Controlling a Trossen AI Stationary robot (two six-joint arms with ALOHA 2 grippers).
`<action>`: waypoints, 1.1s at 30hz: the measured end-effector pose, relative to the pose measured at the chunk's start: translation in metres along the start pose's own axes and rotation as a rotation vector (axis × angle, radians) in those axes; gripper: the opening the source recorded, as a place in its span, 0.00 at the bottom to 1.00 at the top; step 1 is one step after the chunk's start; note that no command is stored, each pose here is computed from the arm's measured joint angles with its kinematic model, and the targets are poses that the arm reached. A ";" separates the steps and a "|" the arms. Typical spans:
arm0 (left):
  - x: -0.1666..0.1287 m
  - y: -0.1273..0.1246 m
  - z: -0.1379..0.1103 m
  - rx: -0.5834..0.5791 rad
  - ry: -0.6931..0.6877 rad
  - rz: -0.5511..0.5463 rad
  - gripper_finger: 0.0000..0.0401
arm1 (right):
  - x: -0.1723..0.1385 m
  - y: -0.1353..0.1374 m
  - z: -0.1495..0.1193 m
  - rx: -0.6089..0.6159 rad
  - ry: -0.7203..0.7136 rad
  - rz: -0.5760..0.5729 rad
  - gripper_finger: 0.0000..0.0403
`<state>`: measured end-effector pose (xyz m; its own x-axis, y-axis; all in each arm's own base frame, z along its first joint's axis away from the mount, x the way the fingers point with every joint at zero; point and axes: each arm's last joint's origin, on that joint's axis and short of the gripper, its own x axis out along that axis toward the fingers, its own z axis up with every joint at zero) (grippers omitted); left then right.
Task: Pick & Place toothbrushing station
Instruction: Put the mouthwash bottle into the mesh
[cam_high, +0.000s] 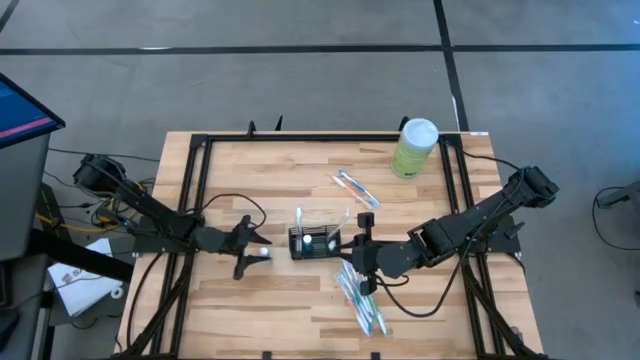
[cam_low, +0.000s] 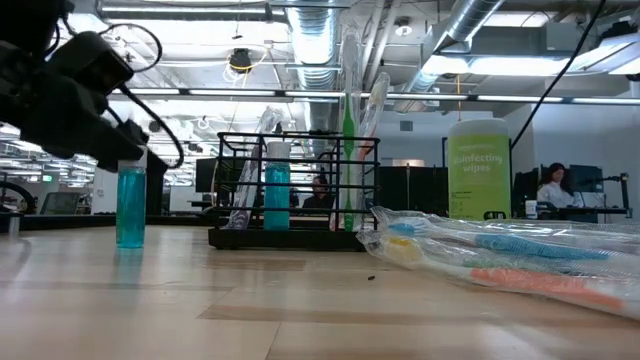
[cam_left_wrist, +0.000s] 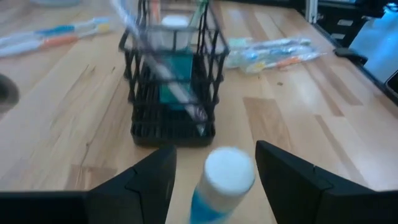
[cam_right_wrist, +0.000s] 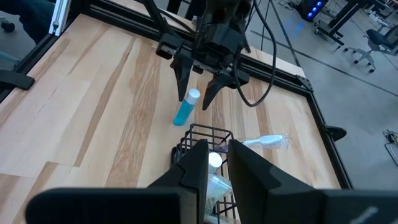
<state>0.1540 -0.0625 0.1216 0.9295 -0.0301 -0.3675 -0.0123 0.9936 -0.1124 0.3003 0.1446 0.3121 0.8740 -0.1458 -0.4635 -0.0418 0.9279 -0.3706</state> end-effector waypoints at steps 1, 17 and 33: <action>0.000 0.000 -0.002 -0.010 0.007 0.003 0.53 | 0.000 0.000 0.000 0.000 0.000 0.000 0.13; 0.001 0.000 -0.003 -0.022 0.005 0.002 0.50 | 0.000 0.000 0.000 0.000 -0.001 0.000 0.13; 0.001 0.000 -0.002 0.016 0.002 -0.018 0.22 | 0.000 0.000 0.000 0.000 -0.001 0.000 0.13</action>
<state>0.1541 -0.0630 0.1191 0.9289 -0.0480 -0.3673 0.0100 0.9945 -0.1046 0.3003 0.1446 0.3121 0.8743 -0.1456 -0.4631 -0.0416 0.9280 -0.3703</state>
